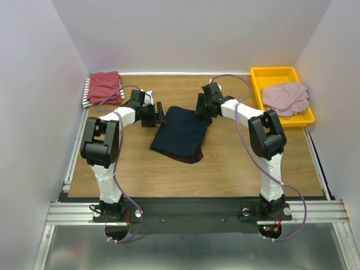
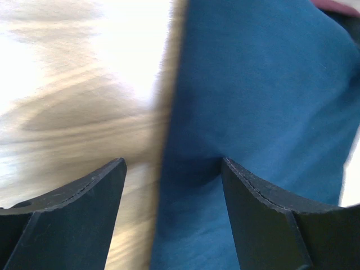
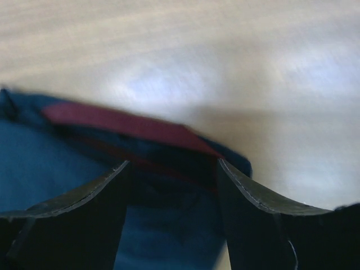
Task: Fold and stack the tank tops
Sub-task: Neatly place the folded tank top to the corner
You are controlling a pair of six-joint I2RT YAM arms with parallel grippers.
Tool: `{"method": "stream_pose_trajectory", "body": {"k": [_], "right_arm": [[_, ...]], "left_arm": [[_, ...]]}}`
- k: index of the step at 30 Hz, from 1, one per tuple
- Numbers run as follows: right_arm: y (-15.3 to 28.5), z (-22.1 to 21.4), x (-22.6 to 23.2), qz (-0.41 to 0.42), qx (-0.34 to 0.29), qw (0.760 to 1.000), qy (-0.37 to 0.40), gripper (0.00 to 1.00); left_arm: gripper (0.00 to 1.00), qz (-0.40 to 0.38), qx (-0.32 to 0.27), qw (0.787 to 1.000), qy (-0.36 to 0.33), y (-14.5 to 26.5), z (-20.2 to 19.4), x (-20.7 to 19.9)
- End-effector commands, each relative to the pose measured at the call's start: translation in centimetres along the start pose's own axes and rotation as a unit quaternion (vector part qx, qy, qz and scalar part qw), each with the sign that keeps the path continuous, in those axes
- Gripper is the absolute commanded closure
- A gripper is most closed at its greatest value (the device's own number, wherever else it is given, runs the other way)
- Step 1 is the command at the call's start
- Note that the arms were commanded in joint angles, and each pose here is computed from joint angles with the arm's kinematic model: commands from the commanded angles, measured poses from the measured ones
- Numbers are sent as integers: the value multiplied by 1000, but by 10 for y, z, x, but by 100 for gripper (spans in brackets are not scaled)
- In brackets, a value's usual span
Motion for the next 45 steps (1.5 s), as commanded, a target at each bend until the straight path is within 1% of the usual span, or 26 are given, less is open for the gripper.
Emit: {"method": "stream_pose_trajectory", "body": {"k": [1,3,5,6,7,9,11,13,16,17,18,20,22,26,27,28,29,30,31,34,36,38,42,43,44,45], "right_arm": [[58,0,-9,-14,-2,1000,8,33],[69,-17,-13,-16,10,1000,13,33],[87,-18,-11,-17,-3,1000,18,33],[89,-21,-15,-28,-4,999,18,32],[92,-19,-17,-36,-10,999,14,29],[91,-14,-19,-49,-15,998,22,28],[101,-10,-16,-32,-21,999,24,28],[109,-17,-4,-3,-15,999,29,29],[123,-43,25,28,-3,998,60,30],[124,-57,31,32,11,998,61,31],[130,-65,37,43,14,997,62,33],[138,-86,58,62,25,995,72,43],[147,-109,71,70,35,993,90,43],[148,-138,75,63,52,992,98,45],[145,-142,72,55,55,992,97,48],[138,-155,65,41,72,992,100,51],[135,-160,61,33,77,992,99,59],[132,-166,57,27,84,991,99,62],[130,-175,51,17,92,991,98,72],[125,-189,43,8,104,990,96,79],[123,-191,42,7,106,990,96,81],[121,-190,44,7,107,989,98,82],[120,-188,47,11,105,989,103,81],[120,-187,48,13,104,989,103,81],[120,-188,48,14,105,989,104,82],[119,-187,48,14,103,989,104,82]], "left_arm": [[20,17,29,999,-1,-7,-13,12],[20,18,32,999,1,-10,-14,13],[20,19,38,999,1,-12,-18,12],[20,19,41,999,0,-15,-21,12],[20,18,46,999,-2,-17,-24,10],[20,18,53,998,-3,-21,-29,8],[20,16,57,998,-8,-24,-34,5],[20,18,62,998,-7,-26,-38,7],[20,11,69,998,-7,-28,-40,6],[20,11,70,997,-6,-29,-41,6],[20,12,73,997,-5,-30,-41,6],[20,14,73,997,-5,-31,-41,7],[21,19,74,997,-3,-32,-41,8],[21,24,74,997,-3,-33,-42,8],[21,26,72,997,-4,-34,-41,8],[21,26,72,997,-3,-34,-41,7],[21,27,73,997,-3,-34,-41,7],[22,25,74,997,-3,-35,-41,7],[23,23,75,997,-3,-35,-41,6],[24,18,79,997,-6,-39,-42,4],[25,19,89,996,-7,-45,-45,3],[27,24,97,995,-8,-49,-48,4],[35,39,107,993,-6,-59,-57,10],[42,41,109,993,-6,-60,-59,10],[48,42,110,993,-7,-61,-59,10],[63,44,112,993,-5,-62,-60,10]]}}
Point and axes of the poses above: each gripper's point midway between its finger pads, its own y axis back along the fingers, its own x axis along the line the jaws close on, z = x × y, the point moved 5 cm from there along y, back along the fingers, and after that the axes turned 12 degrees about y, right-handed, at the moved point
